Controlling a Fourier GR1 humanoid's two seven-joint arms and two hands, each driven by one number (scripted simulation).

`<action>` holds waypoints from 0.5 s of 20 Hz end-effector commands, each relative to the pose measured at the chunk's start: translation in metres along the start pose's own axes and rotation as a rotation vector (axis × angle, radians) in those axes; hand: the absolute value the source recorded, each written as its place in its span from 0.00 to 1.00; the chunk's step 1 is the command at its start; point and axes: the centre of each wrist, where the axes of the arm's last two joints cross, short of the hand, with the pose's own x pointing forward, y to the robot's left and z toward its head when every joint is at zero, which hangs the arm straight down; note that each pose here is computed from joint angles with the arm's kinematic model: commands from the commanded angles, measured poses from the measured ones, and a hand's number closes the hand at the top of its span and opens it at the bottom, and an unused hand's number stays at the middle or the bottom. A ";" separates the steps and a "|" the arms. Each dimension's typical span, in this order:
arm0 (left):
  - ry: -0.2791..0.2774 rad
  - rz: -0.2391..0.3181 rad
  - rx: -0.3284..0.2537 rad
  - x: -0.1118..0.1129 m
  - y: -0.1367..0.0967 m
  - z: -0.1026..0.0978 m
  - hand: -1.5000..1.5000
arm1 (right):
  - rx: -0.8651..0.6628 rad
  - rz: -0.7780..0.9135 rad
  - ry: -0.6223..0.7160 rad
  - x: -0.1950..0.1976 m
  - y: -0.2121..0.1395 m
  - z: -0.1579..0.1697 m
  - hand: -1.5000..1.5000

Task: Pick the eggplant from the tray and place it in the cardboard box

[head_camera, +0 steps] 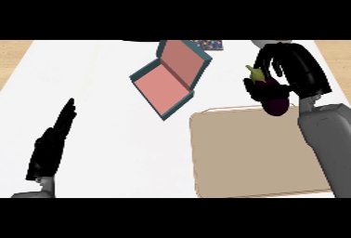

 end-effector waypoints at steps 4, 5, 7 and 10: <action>-0.001 -0.012 -0.006 -0.012 -0.011 0.001 0.50 | 0.008 -0.113 -0.115 0.062 -0.008 -0.032 1.00; 0.013 0.005 0.002 -0.011 -0.015 -0.006 0.50 | -0.003 -0.101 -0.115 0.061 0.009 -0.036 1.00; -0.003 -0.002 -0.018 0.007 -0.005 0.006 0.50 | -0.006 -0.103 -0.103 0.088 -0.005 -0.048 1.00; -0.006 -0.013 -0.008 0.000 -0.016 0.002 0.50 | 0.034 -0.080 -0.077 0.092 0.020 -0.071 1.00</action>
